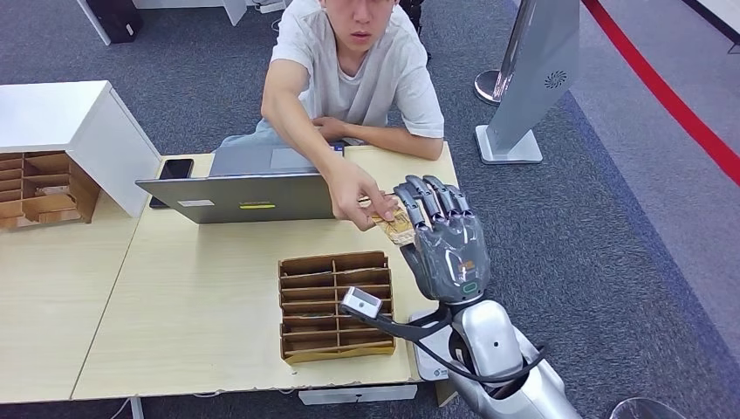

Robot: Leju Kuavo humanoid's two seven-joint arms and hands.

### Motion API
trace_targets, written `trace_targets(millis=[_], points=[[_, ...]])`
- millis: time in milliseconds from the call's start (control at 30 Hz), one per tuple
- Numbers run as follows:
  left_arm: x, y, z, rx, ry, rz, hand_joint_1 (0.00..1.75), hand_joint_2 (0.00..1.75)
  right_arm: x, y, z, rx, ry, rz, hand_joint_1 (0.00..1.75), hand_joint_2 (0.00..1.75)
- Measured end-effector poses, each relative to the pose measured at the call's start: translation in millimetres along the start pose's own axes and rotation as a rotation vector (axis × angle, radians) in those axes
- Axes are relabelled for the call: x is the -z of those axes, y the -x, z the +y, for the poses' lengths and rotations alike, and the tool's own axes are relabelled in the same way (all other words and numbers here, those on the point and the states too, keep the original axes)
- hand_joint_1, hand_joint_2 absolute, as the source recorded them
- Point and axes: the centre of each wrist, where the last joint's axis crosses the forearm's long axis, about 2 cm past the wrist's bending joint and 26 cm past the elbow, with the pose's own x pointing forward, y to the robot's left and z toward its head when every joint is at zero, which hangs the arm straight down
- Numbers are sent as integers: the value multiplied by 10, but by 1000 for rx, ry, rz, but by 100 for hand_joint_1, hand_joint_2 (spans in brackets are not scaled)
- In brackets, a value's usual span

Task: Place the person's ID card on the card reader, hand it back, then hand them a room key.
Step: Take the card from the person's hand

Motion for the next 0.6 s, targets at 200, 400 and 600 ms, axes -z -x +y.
trace_targets(millis=[200,400,600], points=[[0,-2,0,0,0,0,0,0,4,-9,-1,2,1,-9,175,175],[0,-2,0,0,0,0,0,0,20,-7,-7,2,5,-13,175,175],[0,-2,0,-2,-1,-1,0,0,24,-6,-9,20,4,-8,175,175]])
